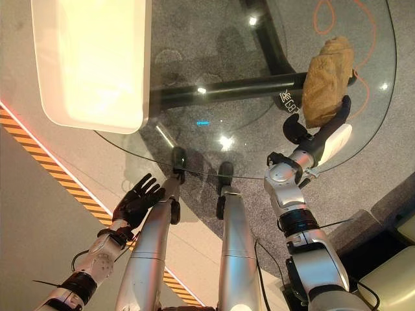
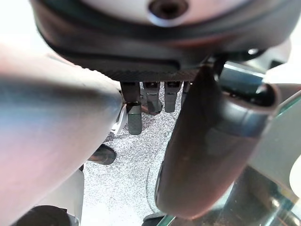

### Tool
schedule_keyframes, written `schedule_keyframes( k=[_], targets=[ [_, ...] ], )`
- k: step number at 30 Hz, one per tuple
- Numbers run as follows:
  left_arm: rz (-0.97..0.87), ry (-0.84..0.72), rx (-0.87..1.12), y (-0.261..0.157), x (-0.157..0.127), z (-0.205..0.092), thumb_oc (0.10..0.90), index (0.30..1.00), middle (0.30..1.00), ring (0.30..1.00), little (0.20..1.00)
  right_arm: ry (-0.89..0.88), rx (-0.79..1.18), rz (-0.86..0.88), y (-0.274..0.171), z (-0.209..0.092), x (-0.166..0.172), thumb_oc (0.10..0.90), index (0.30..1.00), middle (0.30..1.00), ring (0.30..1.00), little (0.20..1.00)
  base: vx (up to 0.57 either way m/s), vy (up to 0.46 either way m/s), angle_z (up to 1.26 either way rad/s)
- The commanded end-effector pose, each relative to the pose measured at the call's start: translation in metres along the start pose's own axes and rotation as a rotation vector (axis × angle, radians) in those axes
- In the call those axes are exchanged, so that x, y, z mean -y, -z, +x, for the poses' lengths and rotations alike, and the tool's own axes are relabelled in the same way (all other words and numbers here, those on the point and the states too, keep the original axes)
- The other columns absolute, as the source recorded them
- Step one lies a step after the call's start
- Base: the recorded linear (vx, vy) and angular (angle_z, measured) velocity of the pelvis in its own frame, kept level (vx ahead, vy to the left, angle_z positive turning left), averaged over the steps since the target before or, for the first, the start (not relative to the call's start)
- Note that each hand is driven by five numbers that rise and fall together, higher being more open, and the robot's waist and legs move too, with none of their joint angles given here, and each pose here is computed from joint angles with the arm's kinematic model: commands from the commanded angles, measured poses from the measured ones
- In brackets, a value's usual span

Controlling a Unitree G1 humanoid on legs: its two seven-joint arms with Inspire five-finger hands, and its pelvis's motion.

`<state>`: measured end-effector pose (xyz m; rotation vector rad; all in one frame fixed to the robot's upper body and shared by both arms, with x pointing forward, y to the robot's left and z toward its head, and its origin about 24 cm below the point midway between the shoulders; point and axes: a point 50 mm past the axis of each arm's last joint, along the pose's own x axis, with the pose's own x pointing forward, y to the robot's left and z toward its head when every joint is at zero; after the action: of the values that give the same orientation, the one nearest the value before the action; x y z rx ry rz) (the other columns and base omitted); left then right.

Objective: Wipe the table with a cloth and put it in the basket.

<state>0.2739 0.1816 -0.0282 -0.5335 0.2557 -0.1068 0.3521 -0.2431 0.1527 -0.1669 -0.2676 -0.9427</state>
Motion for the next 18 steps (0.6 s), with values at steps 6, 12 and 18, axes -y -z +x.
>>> schedule_keyframes(
  k=[6, 12, 18],
  targets=[
    [-0.067, 0.152, -0.230, 0.064, 0.045, -0.015, 0.800, 0.900, 0.900, 0.900, 0.900, 0.059, 0.105, -0.028, -0.028, 0.039, 0.025, 0.800, 0.900, 0.900, 0.900, 0.900, 0.00, 0.000, 0.00],
    [-0.065, 0.151, -0.232, 0.064, 0.044, -0.017, 0.800, 0.900, 0.900, 0.900, 0.900, 0.093, 0.142, 0.024, -0.038, 0.044, 0.030, 0.800, 0.900, 0.900, 0.900, 0.900, 0.00, 0.000, 0.00],
    [-0.063, 0.152, -0.234, 0.065, 0.045, -0.016, 0.800, 0.900, 0.900, 0.900, 0.900, 0.091, 0.174, 0.068, -0.051, 0.044, 0.027, 0.800, 0.900, 0.900, 0.900, 0.900, 0.00, 0.000, 0.00]
  ],
)
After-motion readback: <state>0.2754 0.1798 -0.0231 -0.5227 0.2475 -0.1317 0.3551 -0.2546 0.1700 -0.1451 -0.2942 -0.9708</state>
